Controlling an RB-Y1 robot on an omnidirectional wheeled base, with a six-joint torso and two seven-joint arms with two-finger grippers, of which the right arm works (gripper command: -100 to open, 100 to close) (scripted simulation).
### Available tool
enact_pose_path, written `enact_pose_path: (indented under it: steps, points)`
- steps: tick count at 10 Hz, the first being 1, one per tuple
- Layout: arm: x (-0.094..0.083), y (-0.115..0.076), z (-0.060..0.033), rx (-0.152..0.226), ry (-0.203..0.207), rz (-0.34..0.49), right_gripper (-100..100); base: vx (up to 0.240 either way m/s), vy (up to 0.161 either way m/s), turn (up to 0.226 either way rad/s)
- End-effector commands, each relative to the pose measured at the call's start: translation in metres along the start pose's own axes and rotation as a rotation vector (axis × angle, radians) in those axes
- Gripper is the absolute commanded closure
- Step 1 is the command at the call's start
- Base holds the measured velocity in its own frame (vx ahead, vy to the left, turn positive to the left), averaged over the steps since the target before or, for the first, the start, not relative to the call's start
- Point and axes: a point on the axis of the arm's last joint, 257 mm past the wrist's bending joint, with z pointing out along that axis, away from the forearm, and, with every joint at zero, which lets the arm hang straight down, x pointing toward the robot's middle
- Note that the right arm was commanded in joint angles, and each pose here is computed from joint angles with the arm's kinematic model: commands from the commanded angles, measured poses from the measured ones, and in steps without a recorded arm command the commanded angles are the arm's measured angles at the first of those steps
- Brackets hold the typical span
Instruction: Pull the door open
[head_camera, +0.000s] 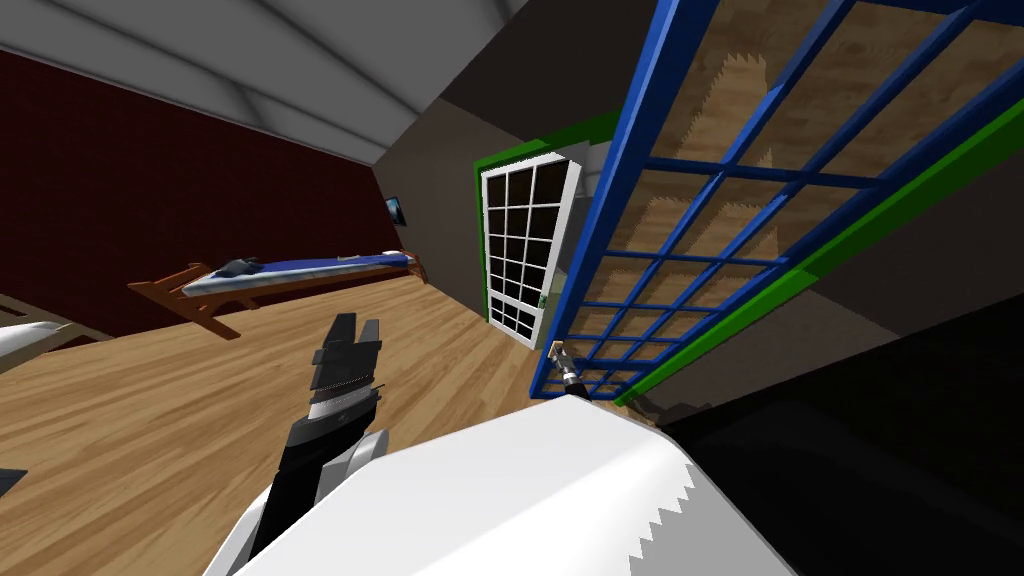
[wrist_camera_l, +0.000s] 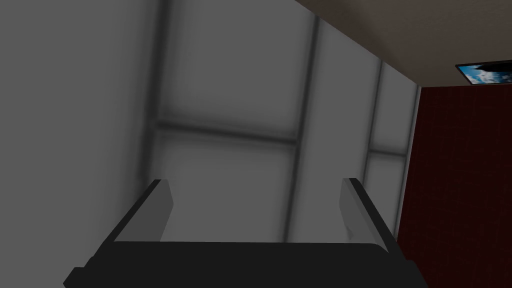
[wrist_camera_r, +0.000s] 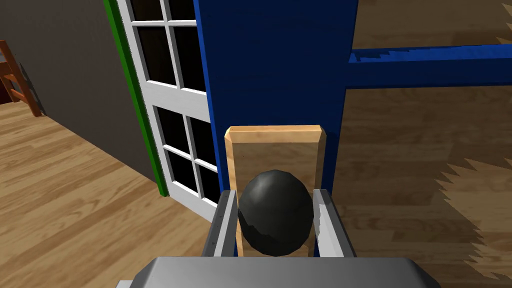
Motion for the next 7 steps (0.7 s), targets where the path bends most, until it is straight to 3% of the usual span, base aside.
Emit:
enact_pose_path:
  steps: [1,2,7]
  points:
    - [0.003,-0.003,-0.0012,0.027,0.009,0.007,100,-0.214,-0.041,0.096]
    - [0.000,-0.002,-0.0012,0.016,0.000,0.003,100,-0.102,-0.019,0.030]
    - [0.001,-0.006,-0.0180,0.094,0.006,0.005,100,-0.201,-0.030,0.101]
